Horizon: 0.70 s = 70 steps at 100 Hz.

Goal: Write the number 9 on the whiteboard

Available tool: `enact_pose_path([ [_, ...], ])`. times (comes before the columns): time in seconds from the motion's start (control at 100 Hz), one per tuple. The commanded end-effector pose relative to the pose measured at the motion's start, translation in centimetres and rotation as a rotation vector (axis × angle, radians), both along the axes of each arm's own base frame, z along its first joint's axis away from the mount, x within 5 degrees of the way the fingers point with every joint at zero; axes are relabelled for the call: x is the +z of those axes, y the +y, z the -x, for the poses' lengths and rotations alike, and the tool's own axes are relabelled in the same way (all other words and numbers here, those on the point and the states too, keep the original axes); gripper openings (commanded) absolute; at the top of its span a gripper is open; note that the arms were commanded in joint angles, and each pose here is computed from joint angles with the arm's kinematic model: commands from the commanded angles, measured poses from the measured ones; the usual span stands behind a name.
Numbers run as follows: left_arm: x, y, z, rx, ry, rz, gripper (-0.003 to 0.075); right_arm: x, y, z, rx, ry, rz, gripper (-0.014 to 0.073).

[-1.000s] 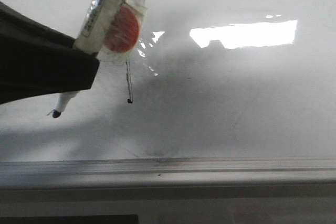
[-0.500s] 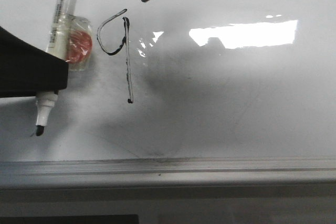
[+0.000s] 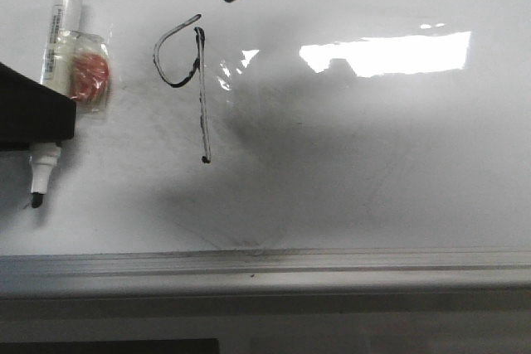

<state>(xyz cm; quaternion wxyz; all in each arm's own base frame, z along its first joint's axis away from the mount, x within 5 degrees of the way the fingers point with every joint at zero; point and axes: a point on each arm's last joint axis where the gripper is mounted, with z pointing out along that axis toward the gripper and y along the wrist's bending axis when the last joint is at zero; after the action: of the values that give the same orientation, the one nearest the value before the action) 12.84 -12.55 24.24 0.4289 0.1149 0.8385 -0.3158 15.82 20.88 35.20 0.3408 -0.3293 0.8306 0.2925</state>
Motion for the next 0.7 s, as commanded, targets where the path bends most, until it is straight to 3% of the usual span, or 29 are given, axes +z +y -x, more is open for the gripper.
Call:
enact_pose_path([
  [0.0, 1.31, -0.04, -0.61, 0.032, -0.056, 0.048, -0.002, 2.09, -0.1, -0.14, -0.022, -0.076, -0.09, 0.0396],
  [0.23, 1.15, -0.06, -0.5, 0.024, -0.039, 0.038, 0.0001, 2.12, -0.1, -0.16, -0.023, -0.078, -0.093, 0.0396],
  [0.5, 0.98, -0.08, -0.38, 0.023, -0.009, 0.04, 0.0333, 2.26, -0.06, -0.26, -0.029, -0.09, -0.106, 0.0396],
  [0.61, 0.99, -0.08, -0.39, 0.024, -0.01, 0.04, 0.0358, 2.45, -0.02, -0.4, -0.036, -0.111, -0.122, 0.0363],
  [0.69, 0.99, -0.08, -0.39, 0.024, -0.01, 0.04, 0.0358, 2.62, -0.02, -0.55, -0.041, -0.139, -0.129, 0.0256],
])
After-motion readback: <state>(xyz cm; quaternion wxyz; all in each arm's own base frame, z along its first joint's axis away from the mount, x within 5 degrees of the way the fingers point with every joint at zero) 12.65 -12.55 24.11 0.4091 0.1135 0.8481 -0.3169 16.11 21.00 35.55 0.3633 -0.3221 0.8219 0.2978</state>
